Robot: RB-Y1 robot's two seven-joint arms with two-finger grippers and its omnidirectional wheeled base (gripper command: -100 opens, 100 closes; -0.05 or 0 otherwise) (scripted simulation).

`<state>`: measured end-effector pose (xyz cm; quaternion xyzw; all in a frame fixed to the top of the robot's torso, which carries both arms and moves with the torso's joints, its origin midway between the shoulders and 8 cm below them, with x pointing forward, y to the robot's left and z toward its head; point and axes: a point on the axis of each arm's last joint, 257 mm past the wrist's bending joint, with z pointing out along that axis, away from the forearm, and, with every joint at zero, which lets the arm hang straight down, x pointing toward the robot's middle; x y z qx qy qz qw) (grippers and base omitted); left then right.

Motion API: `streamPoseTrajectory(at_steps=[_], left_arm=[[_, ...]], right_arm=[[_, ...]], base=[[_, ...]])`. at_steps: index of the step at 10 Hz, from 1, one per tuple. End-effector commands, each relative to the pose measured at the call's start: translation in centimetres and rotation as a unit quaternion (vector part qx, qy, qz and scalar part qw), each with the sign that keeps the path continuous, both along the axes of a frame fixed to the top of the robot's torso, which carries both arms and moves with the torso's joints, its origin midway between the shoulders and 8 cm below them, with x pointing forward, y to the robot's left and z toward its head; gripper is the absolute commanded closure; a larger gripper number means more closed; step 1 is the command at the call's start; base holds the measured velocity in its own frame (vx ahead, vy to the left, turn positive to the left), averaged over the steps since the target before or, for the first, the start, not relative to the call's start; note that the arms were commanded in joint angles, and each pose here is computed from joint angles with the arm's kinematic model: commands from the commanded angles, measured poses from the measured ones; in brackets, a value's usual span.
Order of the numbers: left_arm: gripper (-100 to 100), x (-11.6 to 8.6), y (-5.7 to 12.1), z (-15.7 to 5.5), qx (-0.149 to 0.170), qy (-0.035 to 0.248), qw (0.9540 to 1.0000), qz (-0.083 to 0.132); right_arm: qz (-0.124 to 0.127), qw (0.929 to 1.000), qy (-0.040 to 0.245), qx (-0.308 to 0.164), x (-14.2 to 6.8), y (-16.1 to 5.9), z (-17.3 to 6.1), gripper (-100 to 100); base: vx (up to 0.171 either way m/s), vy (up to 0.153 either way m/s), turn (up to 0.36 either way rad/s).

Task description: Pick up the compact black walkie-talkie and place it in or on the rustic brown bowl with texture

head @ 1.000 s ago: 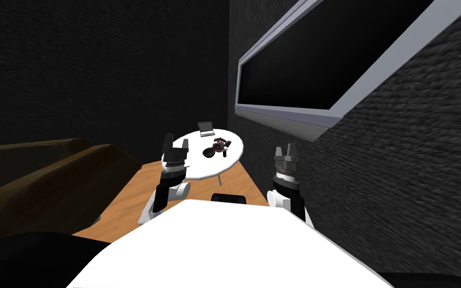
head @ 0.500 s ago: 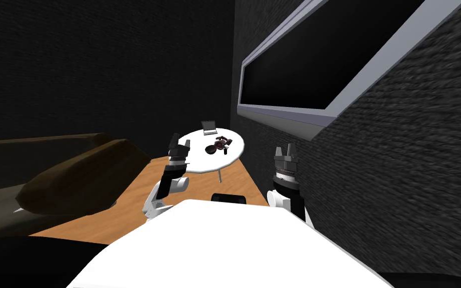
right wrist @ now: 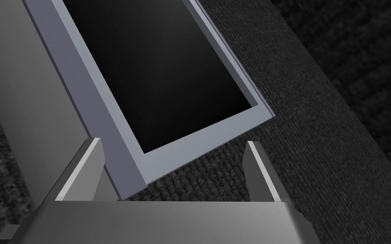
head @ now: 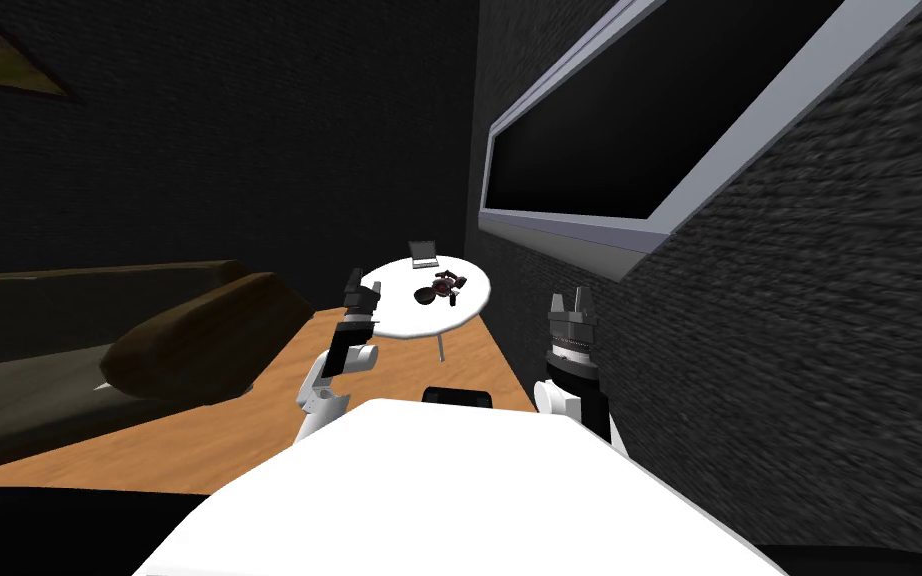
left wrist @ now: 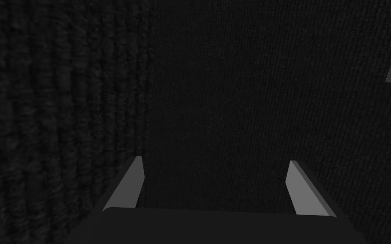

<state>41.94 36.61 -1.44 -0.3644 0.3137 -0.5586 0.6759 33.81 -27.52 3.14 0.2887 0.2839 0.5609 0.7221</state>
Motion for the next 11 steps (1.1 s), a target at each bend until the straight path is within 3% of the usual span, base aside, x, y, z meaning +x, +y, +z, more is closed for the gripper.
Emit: streamPoseTrajectory(at_steps=[1, 6, 9, 11], left_arm=[[-100, 1.5, 1.8, -0.9, -0.019, 0.017, 0.9996, 0.008], [-100, 4.6, 5.3, -4.5, -0.067, 0.064, 0.9953, 0.026], [-100, 6.7, 8.1, -6.6, -0.117, 0.093, 0.9879, 0.04], [-100, 7.2, 8.3, -7.6, -0.123, 0.104, 0.9861, 0.041]], right_arm=[[0.0, 1.0, 0.0, 0.0, 0.0, 0.0, 0.0, 0], [0.0, 1.0, 0.0, 0.0, 0.0, 0.0, 0.0, 0], [0.0, 1.0, 0.0, 0.0, 0.0, 0.0, 0.0, 0], [0.0, 1.0, 0.0, 0.0, 0.0, 0.0, 0.0, 0]], base=[[-0.054, -0.056, 0.112], [-0.045, -0.052, 0.081], [-0.03, -0.05, 0.081], [-0.018, -0.043, 0.034]])
